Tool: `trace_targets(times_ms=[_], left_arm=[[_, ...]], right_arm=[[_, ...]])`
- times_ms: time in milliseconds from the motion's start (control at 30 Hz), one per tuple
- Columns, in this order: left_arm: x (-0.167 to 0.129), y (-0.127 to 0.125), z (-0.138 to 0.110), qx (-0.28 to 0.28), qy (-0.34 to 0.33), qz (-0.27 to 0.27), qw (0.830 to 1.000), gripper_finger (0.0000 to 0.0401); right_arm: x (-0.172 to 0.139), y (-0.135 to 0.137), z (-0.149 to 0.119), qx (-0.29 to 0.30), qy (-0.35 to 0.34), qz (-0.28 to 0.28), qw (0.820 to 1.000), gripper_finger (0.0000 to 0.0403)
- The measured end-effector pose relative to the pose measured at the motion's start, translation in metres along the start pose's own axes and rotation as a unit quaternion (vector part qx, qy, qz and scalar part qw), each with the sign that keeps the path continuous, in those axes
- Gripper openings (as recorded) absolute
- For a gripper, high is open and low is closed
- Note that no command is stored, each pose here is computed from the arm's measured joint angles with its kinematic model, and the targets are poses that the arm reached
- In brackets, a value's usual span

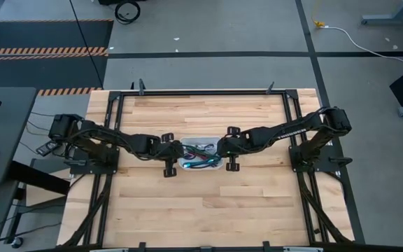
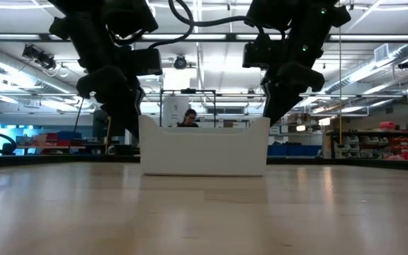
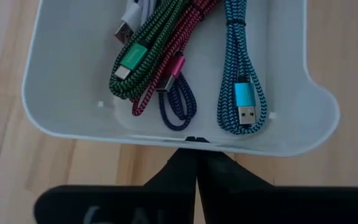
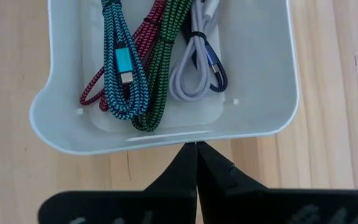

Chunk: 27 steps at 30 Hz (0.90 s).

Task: Pick and place USB-C Cables
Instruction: Move the white bin to the center of the table

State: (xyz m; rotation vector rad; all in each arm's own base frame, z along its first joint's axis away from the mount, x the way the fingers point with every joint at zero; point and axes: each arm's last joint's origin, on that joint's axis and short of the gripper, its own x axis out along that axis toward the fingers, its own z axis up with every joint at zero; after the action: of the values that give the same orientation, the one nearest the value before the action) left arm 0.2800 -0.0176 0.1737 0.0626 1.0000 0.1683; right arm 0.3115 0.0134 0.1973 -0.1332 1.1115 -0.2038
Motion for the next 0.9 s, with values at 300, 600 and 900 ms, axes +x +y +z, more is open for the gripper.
trace_targets(times_ms=[300,600,900], left_arm=[[0.0001,0.0003,0.0009,-0.003,-0.005,0.001,1.000,0.0013],[0.0000,-0.0006,0.0014,-0.014,-0.006,-0.013,1.000,0.0020],[0.0014,0.0064,0.0015,-0.023,-0.003,-0.006,1.000,0.0038]], right_arm=[[0.0007,-0.0029,0.0002,0.004,0.000,-0.002,1.000,0.0001],[0.0013,-0.0058,0.0003,0.009,0.001,-0.004,1.000,0.0001],[0.0011,-0.0046,0.0003,0.022,0.001,0.007,1.000,0.0001]])
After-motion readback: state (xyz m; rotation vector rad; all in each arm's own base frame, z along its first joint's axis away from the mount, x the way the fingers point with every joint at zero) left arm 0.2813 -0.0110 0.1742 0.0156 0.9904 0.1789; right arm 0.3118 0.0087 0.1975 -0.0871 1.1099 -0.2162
